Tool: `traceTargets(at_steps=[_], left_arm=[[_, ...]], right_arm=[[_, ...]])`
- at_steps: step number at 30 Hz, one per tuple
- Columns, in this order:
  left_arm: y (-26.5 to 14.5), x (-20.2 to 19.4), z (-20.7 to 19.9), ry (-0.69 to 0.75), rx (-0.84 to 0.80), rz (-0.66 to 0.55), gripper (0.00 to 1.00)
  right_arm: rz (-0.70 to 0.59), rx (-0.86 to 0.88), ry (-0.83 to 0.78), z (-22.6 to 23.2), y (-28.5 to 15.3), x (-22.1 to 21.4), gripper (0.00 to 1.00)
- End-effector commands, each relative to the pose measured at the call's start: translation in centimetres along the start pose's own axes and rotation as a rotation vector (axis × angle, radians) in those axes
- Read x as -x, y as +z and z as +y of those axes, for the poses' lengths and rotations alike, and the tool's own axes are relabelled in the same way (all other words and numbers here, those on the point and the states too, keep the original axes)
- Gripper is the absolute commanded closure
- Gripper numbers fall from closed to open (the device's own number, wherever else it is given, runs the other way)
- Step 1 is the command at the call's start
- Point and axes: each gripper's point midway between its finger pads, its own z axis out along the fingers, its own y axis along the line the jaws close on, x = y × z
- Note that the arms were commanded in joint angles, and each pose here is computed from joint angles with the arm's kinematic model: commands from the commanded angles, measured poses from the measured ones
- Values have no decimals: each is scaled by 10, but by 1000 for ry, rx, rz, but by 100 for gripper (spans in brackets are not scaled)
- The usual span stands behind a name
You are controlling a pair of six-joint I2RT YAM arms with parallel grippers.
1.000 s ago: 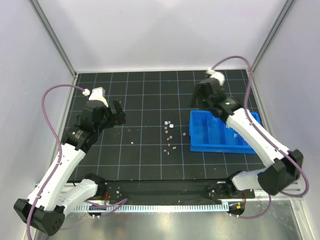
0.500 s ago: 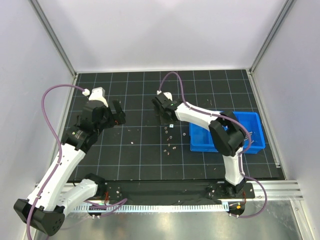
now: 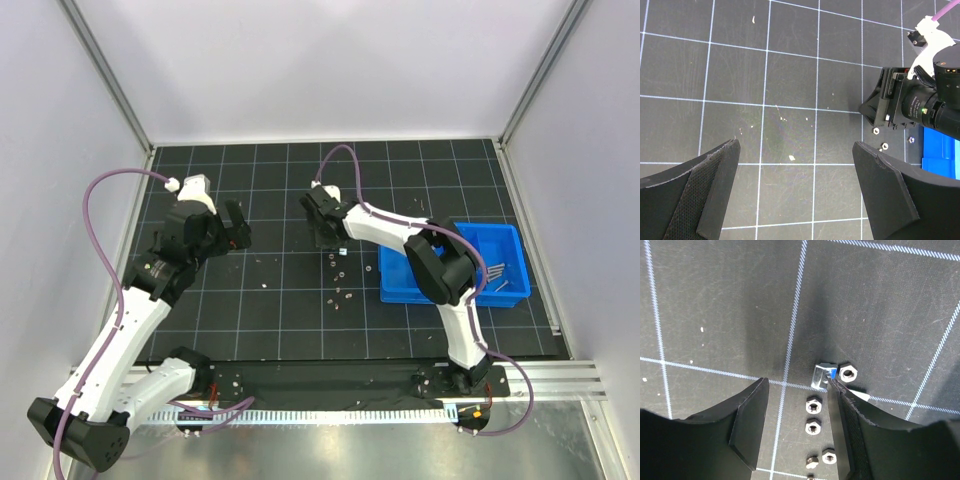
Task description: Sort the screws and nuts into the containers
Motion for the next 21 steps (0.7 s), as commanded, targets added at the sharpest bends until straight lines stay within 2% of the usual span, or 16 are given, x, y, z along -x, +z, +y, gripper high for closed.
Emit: traceTargets(at_steps=[1,14,21], left_arm=[[-1,10,-1,2,-6,-42,0],[0,10,-1,3,-5,-39,0],[0,9,0,3,-1,-38,0]], right_arm=[[-42,25,34,11,-3,17,44],[-42,-66,20,-6,3,13,44],[-12,-55,21,-5,20,5,49]])
